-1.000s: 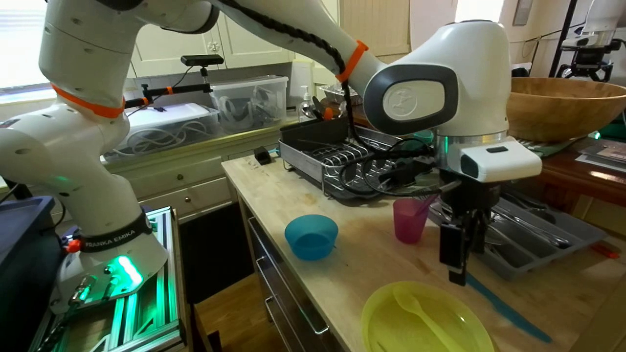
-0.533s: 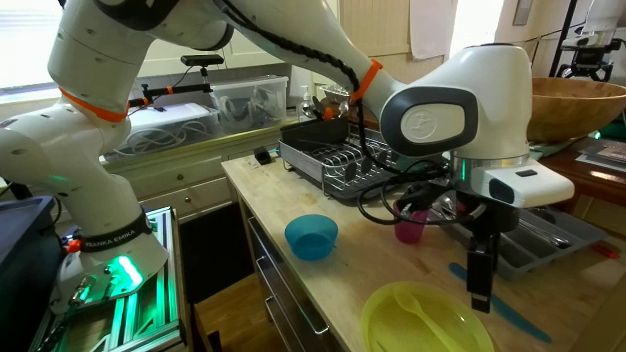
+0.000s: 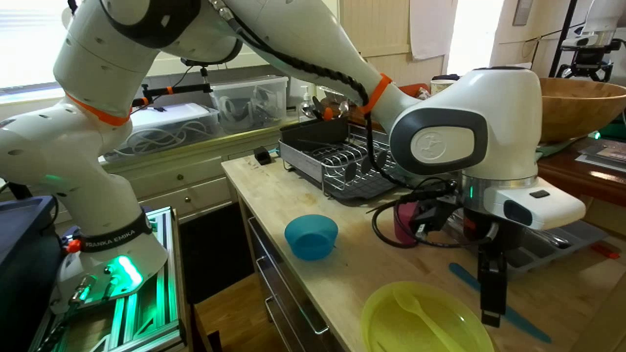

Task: Turn the blue bowl upside down, then place the blue spoon inside

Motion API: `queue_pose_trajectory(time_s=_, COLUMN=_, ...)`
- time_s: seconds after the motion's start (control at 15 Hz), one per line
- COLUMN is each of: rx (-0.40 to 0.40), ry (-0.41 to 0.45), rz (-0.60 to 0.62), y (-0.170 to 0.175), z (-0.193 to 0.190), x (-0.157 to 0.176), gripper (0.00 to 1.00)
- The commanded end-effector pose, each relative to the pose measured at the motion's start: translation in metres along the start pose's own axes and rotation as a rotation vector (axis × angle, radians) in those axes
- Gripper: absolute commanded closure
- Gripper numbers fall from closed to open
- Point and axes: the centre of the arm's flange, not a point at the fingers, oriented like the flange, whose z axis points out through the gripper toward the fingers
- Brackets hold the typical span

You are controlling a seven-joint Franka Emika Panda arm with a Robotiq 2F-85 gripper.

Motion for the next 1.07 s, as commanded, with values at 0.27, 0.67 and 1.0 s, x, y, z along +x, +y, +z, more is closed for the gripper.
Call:
queue_pose_trajectory(time_s=0.27, rx=0.076, ry=0.002, rz=-0.032, y=-0.001, z=0.022, x=0.012, gripper=0.00)
queue_pose_trajectory(time_s=0.67, rx=0.131, ry=0.018, rz=-0.045, y=-0.008, z=0.027, x=0.014, gripper=0.00)
queue_pose_trajectory(time_s=1.0, rx=0.145, ry=0.028, rz=-0.052, y=-0.012, z=0.034, x=0.015, gripper=0.00)
